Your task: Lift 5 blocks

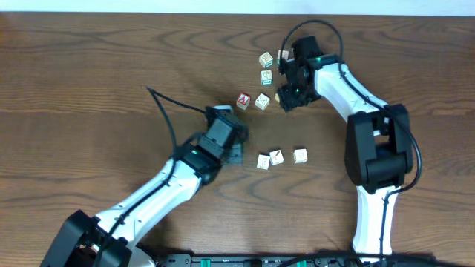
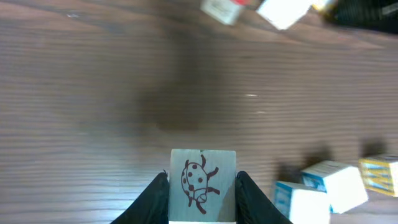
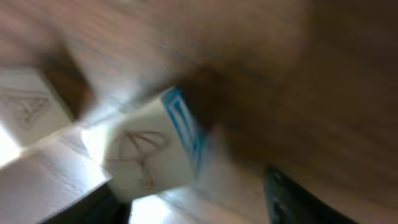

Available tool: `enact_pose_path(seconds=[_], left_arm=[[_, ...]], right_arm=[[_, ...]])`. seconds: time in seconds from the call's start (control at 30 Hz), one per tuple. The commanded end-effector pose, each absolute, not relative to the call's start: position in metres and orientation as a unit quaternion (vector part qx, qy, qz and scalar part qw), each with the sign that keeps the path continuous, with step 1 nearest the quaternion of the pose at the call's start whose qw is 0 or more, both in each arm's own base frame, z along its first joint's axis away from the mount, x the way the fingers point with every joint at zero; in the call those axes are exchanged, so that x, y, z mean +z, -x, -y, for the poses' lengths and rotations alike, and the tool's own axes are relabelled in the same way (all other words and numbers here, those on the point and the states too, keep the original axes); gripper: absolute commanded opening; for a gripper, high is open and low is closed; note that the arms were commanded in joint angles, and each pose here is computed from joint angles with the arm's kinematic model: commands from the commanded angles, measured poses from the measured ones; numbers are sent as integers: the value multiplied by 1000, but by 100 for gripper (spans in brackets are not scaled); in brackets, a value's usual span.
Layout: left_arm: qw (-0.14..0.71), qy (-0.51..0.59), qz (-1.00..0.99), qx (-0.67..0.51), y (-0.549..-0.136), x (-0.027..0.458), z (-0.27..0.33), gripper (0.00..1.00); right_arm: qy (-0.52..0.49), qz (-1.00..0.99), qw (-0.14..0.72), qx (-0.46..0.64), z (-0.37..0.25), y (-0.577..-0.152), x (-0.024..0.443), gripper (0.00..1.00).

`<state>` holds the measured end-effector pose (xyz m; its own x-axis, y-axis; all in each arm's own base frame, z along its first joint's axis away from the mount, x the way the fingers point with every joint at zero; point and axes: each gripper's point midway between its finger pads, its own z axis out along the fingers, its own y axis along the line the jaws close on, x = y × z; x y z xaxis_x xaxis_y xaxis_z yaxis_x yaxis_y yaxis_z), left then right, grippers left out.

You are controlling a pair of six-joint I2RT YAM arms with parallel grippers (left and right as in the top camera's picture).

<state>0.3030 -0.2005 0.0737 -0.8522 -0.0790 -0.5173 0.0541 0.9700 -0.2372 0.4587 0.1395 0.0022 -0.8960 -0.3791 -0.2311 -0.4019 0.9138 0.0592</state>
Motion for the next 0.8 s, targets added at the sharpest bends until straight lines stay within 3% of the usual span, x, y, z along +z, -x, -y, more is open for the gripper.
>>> enact_pose_path(seconds=[0.0, 0.13, 0.23, 0.33, 0.77], left_arm=[[258, 27, -959, -116, -299, 60, 203, 9], [242, 23, -964, -105, -296, 46, 204, 10], [237, 23, -966, -101, -295, 41, 204, 10], [239, 24, -965, -102, -296, 42, 204, 10], [239, 21, -965, -104, -295, 42, 207, 10]], right_arm=[[218, -971, 86, 52, -146, -452, -17, 58], [221, -970, 94, 39, -144, -457, -16, 58], [232, -967, 100, 39, -145, -461, -12, 70], [238, -965, 103, 38, -146, -463, -10, 74], [192, -972, 129, 39, -151, -475, -6, 45]])
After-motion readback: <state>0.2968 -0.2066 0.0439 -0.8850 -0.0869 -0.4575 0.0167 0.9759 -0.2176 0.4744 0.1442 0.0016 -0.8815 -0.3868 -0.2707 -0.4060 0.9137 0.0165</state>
